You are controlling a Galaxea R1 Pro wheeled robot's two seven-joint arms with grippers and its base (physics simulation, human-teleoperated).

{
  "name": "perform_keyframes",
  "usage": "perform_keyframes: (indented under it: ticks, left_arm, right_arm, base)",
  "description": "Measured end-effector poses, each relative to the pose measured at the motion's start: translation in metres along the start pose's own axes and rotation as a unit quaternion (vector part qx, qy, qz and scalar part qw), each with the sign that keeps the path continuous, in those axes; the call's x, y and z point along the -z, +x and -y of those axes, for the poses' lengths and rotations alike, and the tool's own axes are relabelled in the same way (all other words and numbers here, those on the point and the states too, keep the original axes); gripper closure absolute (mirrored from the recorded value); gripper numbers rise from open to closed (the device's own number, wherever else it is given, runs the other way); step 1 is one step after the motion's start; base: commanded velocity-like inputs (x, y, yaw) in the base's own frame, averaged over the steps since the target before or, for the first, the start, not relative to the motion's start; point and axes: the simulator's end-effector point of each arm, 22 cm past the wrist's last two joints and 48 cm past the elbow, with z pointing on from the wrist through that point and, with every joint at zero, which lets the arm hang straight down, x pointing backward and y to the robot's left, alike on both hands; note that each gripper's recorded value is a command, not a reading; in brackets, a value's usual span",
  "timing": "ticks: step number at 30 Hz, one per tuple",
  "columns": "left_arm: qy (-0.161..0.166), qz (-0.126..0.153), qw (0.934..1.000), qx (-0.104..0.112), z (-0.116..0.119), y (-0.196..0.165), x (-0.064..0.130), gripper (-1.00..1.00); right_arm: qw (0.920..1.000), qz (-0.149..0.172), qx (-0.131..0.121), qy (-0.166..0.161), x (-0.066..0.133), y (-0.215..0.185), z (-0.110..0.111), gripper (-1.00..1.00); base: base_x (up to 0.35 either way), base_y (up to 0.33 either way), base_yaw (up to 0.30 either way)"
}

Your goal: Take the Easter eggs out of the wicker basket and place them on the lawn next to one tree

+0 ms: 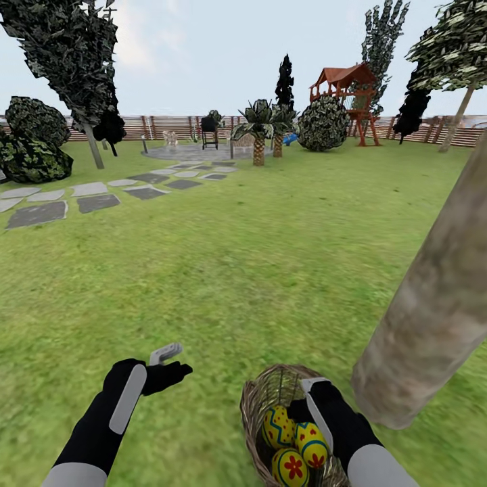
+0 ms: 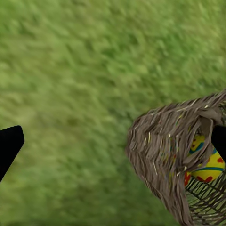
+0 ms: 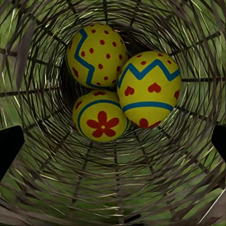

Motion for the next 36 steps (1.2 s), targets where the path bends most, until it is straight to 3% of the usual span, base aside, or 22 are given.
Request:
perform_keyframes:
  ticks: [17,31,36]
  left_arm:
    - [0.002,-0.004,1.0,-0.001,-0.01,0.022,-0.029,-1.0]
    - [0.001,-0.004,1.0,-0.001,-0.021,0.039,-0.052,-1.0]
    - [0.003,-0.004,1.0,-0.001,-0.023,0.046,-0.06,-1.0]
  right_arm:
    - [0.9998,0.015,0.006,0.008,-0.031,0.008,0.003,-1.0]
    - [0.9991,0.04,0.007,0.015,-0.058,0.01,0.005,-1.0]
    - [0.9978,0.064,0.006,0.018,-0.067,0.005,0.007,-1.0]
  base:
    - [0.0,0.0,0.0]
    - [0.0,0.0,0.0]
    - [0.0,0.0,0.0]
